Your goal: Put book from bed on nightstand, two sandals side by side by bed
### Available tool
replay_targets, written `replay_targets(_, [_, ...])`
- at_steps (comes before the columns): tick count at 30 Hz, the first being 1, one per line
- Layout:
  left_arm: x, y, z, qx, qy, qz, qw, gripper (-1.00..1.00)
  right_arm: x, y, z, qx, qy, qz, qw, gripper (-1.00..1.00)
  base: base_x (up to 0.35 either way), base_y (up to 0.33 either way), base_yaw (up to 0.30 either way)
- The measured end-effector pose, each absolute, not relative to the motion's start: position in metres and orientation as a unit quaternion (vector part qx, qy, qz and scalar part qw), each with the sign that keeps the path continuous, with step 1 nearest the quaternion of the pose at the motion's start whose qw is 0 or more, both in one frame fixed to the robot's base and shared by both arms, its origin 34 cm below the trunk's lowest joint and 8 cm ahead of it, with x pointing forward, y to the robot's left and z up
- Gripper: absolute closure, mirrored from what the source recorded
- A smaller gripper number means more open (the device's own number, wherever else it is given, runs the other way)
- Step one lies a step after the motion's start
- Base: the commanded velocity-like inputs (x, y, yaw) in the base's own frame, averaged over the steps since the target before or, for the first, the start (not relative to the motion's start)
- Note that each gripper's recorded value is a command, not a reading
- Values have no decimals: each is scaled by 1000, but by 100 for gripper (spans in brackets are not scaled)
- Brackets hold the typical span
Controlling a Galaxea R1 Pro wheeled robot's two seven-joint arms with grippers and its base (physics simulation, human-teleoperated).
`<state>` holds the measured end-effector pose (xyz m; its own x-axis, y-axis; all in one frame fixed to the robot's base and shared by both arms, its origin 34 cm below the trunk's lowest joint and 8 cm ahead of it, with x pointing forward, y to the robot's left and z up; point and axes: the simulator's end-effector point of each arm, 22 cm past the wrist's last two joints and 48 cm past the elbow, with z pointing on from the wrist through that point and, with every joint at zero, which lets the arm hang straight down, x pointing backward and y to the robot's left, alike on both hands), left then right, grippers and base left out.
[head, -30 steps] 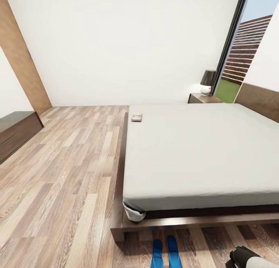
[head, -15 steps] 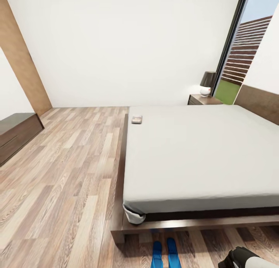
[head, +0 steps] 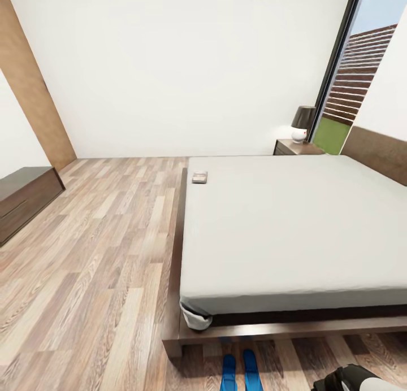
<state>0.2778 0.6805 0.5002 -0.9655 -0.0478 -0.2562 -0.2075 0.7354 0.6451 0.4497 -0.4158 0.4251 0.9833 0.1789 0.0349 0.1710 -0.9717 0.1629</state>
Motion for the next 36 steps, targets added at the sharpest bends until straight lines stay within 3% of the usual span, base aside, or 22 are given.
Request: replay_targets(36, [283,668,557,-69,928,348,111,-100,400,-455,484,985,131,-22,112,-100,0,0,0])
